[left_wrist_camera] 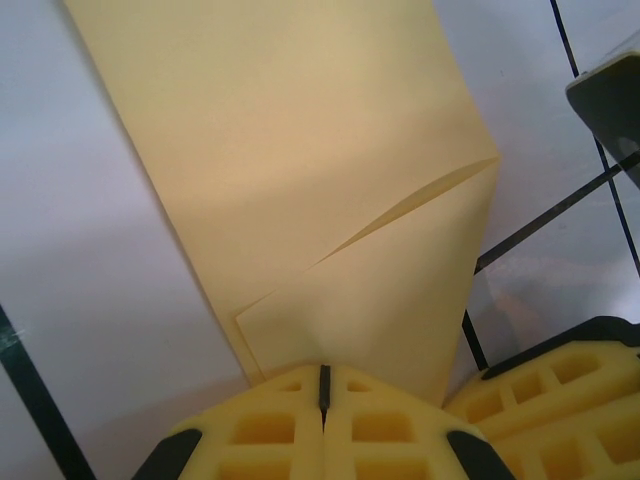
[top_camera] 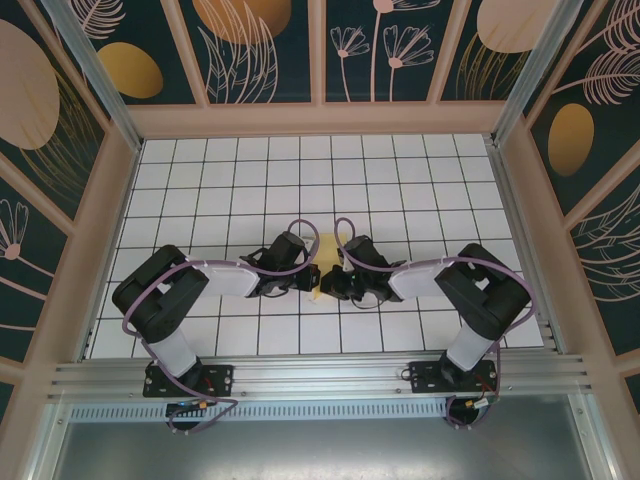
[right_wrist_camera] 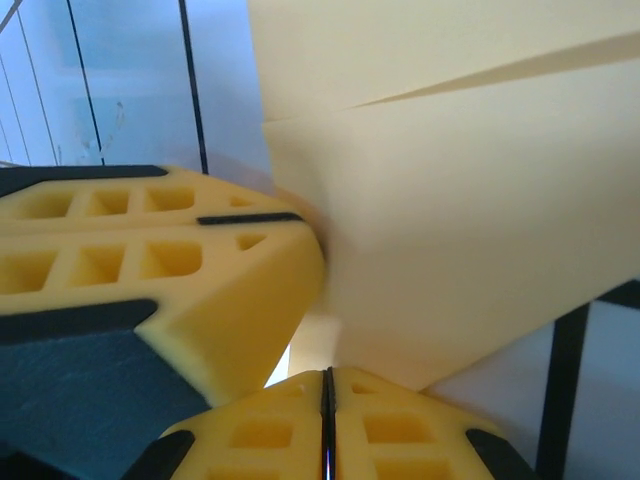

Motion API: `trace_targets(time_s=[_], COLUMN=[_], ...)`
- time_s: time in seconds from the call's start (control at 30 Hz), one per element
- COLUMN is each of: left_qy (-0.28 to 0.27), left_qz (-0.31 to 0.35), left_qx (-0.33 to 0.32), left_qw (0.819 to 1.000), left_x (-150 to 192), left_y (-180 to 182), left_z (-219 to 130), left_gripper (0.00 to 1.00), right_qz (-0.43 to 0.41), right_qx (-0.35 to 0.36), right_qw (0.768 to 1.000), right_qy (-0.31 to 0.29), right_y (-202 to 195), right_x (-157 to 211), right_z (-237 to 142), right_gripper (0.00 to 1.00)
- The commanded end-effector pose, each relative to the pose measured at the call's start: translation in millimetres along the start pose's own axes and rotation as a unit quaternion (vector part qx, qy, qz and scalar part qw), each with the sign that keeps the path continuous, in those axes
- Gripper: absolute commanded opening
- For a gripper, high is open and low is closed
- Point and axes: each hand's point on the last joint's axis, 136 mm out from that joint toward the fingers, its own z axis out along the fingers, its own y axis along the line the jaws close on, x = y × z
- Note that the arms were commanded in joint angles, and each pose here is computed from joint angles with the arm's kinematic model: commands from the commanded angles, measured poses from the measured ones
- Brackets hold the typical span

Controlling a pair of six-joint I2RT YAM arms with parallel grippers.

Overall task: Fold a paper plane with a square sheet of paper (pick it up from the middle)
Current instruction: Third fold the triangle at the center of the table.

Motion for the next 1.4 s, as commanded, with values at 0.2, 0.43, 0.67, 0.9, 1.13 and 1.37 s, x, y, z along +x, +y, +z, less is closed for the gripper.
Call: trace_targets(time_s=[0.2,0.43,0.67,0.9,1.13,1.37], left_qy=[0.066,0.066,0.067,0.067,0.067,0.067], left_qz=[-0.016,-0.017,-0.018,-0.017,-0.017,-0.018], left_qx=[-0.087,-0.088,-0.091,-0.089,-0.087,-0.090], left_qw=[0.994,0.994,0.993,0.994,0.994,0.994], left_x=[42,42,43,42,42,43], left_y=[46,46,47,46,45,47], left_z=[3,3,2,2,2,1], left_gripper=[0.00,0.00,0.00,0.00,0.00,0.00], right_qz=[-0.009,0.004,-0.016,-0.015,0.006,0.005], right_qx=[-0.025,-0.006,-0.026,-0.027,0.019,0.058], right_qw=[1.000,1.000,1.000,1.000,1.000,0.998], right_qy=[0.000,0.005,-0.003,-0.004,0.005,0.007], right_y=[16,0,21,22,-3,-7], right_x=[10,13,15,19,22,21], right_z=[2,14,2,5,20,21], right_gripper=[0.12,0.12,0.12,0.12,0.12,0.11])
